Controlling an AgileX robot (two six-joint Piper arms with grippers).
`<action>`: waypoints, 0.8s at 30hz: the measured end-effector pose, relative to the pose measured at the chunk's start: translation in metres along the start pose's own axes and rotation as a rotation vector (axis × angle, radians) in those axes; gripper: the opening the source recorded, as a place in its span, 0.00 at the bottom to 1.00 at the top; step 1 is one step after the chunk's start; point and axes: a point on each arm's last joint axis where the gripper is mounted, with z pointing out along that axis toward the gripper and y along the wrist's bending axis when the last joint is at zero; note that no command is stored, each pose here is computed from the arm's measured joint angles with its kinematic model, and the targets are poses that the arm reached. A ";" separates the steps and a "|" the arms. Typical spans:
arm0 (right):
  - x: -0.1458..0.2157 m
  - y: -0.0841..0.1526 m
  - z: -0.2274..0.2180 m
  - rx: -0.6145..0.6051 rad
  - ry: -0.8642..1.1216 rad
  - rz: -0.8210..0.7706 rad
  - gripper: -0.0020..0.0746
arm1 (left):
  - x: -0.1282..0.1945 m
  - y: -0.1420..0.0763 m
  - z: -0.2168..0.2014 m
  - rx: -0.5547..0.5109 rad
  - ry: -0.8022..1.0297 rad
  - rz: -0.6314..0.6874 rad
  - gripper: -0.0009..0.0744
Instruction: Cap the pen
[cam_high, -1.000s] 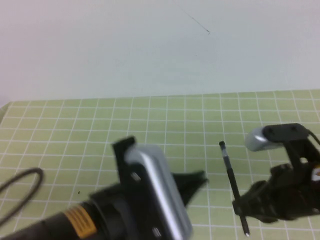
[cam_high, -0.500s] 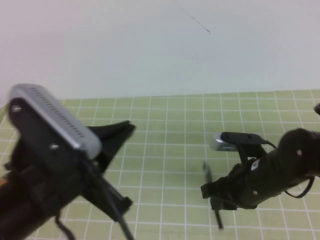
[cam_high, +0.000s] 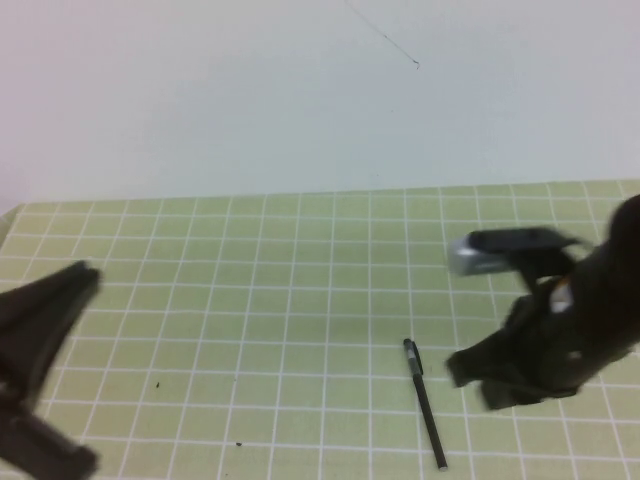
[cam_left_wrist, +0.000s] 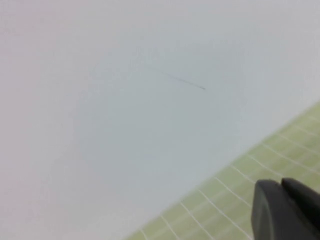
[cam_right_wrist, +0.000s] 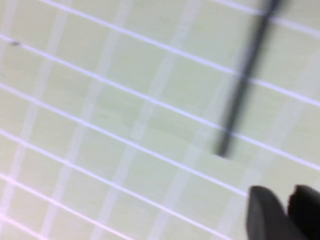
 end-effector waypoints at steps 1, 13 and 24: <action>0.003 -0.001 -0.011 0.025 -0.014 0.004 0.03 | 0.000 0.003 -0.006 -0.011 -0.024 -0.010 0.01; 0.046 -0.010 -0.121 0.093 -0.286 -0.086 0.03 | -0.001 0.025 -0.044 -0.146 -0.162 -0.077 0.01; 0.067 -0.017 -0.137 0.119 -0.226 -0.075 0.03 | 0.002 0.048 -0.090 -0.544 -0.236 -0.101 0.01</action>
